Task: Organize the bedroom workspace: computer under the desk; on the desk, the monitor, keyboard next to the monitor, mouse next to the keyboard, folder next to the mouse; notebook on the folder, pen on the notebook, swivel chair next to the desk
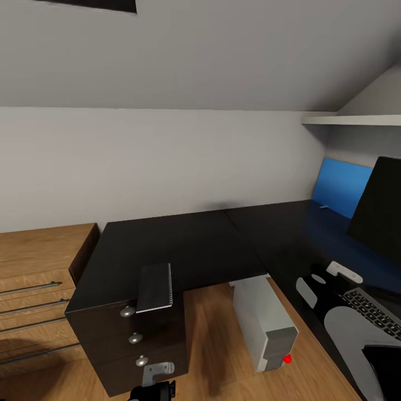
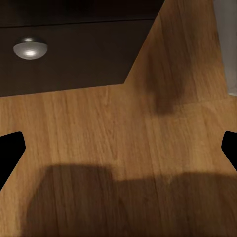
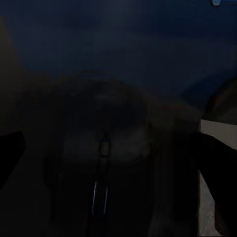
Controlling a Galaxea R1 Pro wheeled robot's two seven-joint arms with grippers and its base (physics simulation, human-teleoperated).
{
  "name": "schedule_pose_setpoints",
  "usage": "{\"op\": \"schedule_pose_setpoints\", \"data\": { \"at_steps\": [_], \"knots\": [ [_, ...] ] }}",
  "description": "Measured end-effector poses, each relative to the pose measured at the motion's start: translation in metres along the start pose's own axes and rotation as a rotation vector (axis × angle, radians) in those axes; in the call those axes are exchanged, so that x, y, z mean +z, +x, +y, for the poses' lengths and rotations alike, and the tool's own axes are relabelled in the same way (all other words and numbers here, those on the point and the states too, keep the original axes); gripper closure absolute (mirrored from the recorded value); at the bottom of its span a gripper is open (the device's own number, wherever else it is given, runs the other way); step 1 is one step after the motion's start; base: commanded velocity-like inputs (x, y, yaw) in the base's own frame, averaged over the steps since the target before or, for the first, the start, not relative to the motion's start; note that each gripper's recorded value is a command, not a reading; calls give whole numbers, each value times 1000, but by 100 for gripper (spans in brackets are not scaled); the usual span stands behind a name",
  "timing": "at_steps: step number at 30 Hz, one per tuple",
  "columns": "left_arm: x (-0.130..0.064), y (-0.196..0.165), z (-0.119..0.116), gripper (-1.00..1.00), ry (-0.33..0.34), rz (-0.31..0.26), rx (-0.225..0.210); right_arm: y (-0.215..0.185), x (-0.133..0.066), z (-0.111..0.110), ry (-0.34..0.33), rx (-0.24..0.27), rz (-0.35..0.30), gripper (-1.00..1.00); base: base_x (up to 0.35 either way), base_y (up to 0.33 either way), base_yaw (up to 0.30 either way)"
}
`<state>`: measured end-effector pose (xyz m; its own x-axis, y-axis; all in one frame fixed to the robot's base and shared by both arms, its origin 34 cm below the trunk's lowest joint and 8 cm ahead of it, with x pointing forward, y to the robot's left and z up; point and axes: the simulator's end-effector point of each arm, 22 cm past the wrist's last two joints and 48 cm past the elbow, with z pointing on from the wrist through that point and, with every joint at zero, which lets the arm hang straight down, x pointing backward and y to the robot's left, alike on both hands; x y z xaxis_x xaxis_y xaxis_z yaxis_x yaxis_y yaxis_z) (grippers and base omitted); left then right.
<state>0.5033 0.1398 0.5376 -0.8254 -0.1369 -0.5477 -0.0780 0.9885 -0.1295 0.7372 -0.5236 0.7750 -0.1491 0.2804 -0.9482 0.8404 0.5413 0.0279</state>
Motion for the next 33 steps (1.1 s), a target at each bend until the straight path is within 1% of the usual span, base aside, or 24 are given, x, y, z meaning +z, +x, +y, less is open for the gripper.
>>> {"op": "schedule_pose_setpoints", "data": {
  "at_steps": [16, 23, 28, 33],
  "knots": [
    [0, 0, 0, -100, 0, 1, -1, -2, 0, 1, -3, 0, -6, -100, 0, 0, 0],
    [0, 0, 1, -100, -1, 1, -1, -3, -5, 9, -19, 8, -10, -100, 0, 0, 10],
    [0, 0, 1, -100, -1, 2, -3, 4, -13, 20, -35, 10, 1, -100, 0, 0, 187],
    [0, 0, 2, -100, -2, 2, -3, 6, -15, 23, -39, 11, 4, -100, 0, 0, 257]
  ]
}}
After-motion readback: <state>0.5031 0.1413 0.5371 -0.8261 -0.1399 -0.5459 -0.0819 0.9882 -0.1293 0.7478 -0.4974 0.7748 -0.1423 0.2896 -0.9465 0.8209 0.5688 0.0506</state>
